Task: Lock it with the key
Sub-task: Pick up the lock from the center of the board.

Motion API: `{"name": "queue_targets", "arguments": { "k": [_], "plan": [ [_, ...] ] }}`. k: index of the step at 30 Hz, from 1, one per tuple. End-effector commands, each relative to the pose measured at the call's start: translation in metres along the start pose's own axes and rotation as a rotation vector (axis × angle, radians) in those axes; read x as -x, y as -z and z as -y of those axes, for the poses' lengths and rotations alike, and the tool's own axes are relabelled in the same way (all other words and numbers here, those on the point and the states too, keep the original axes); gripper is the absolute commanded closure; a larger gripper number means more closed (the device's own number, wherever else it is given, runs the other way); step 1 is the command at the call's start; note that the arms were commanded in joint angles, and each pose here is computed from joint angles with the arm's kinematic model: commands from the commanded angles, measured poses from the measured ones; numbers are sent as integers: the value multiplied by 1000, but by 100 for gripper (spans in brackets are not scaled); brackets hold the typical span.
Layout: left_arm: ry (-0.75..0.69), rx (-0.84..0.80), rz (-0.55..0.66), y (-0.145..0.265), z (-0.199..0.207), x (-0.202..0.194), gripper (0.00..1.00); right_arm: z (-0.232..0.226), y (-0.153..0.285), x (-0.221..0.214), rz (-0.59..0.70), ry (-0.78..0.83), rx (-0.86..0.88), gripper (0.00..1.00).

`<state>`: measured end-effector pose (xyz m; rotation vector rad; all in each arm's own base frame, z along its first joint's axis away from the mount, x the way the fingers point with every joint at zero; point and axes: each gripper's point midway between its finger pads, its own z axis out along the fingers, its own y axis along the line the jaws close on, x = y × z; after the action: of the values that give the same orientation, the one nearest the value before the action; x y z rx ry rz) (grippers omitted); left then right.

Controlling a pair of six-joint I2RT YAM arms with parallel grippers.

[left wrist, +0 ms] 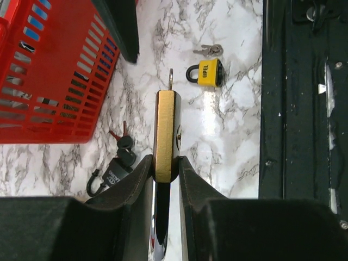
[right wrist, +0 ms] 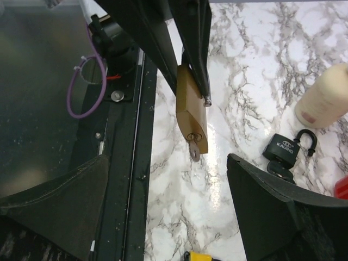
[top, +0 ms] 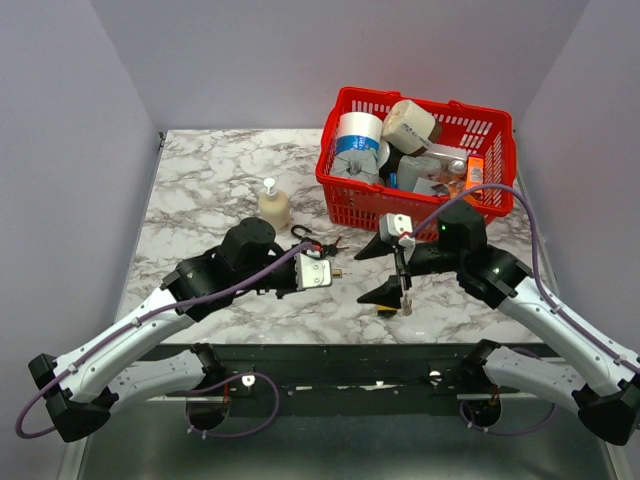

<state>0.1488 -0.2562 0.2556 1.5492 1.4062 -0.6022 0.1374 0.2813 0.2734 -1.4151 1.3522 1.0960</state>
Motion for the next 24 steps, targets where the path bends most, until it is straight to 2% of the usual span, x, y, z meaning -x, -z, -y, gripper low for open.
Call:
{"name": "queue_targets", "arguments": {
  "k": [1,8,15,19,21,23,24],
  "plan": [
    [12,34,189,9,-15,59,100,8,-15,10,4,91,20,8],
    [16,11,198,8,-14,65,100,13,-31,13,-6,135,26,18],
    [27,-10,178,4,-11,61,100,20,-33,20,-2,156,-4,51],
    [39,-9,182,3,-12,63,100,20,-36,16,-13,159,-10,59],
    [47,-11,184,4,-12,64,100,21,-36,15,-16,164,-11,67],
    [54,-13,180,4,-12,64,100,17,-37,13,-25,165,-2,68],
    [54,-15,180,4,-12,65,100,18,-38,11,-35,168,0,57]
  ]
}}
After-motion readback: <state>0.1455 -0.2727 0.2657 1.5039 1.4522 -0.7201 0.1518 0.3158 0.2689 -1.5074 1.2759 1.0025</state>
